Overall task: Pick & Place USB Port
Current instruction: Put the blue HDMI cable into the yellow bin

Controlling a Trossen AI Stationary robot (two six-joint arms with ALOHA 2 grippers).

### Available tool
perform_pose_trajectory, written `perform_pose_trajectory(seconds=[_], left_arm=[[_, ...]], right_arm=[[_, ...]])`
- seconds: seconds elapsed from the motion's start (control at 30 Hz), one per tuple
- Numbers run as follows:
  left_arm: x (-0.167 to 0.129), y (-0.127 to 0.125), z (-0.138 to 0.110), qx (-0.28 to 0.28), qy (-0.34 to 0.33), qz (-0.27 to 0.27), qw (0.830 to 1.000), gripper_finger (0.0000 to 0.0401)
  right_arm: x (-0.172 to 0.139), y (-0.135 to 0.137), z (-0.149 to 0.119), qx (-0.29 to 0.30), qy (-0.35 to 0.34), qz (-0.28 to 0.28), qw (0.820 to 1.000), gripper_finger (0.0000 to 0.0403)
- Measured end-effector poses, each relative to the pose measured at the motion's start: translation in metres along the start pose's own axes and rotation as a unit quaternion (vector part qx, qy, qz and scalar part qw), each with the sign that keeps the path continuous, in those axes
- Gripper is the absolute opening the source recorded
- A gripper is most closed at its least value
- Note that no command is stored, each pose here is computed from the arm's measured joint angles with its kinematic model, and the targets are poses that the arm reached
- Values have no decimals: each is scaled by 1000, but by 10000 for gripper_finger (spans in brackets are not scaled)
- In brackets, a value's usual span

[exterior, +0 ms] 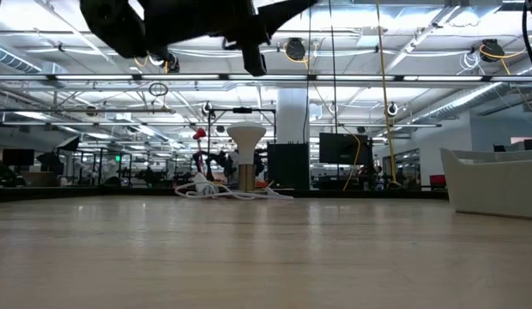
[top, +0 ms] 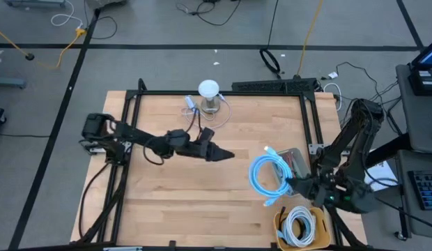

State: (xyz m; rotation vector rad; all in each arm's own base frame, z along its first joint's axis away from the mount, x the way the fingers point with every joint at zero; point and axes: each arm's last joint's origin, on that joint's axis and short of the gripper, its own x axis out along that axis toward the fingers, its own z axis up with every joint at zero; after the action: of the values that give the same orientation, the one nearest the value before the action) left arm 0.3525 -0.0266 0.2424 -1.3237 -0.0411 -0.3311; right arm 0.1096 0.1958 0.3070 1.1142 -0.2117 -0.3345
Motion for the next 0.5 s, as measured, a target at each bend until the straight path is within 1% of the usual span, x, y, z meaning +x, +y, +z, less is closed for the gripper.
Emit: perform_pose_trajectory(seconds=[0.07, 0.17, 0.23, 0.4, 0.5], left_arm=[[4, 3, -2, -8, 6, -17, 1000, 182], [20, -6, -3, 7, 31, -43, 999, 182], [31, -13, -5, 22, 48, -46, 998, 182], [56, -33, -3, 72, 90, -13, 993, 182], [63, -40, -1, 94, 102, 7, 990, 182]], right_arm=[[8, 2, 2, -12, -6, -2, 1000, 30], [24, 2, 3, -19, -2, 3, 1000, 30], [34, 2, 3, -17, 9, 11, 1000, 30], [53, 1, 7, -15, 23, 22, 999, 30], [61, 0, 7, -22, 30, 25, 999, 30]])
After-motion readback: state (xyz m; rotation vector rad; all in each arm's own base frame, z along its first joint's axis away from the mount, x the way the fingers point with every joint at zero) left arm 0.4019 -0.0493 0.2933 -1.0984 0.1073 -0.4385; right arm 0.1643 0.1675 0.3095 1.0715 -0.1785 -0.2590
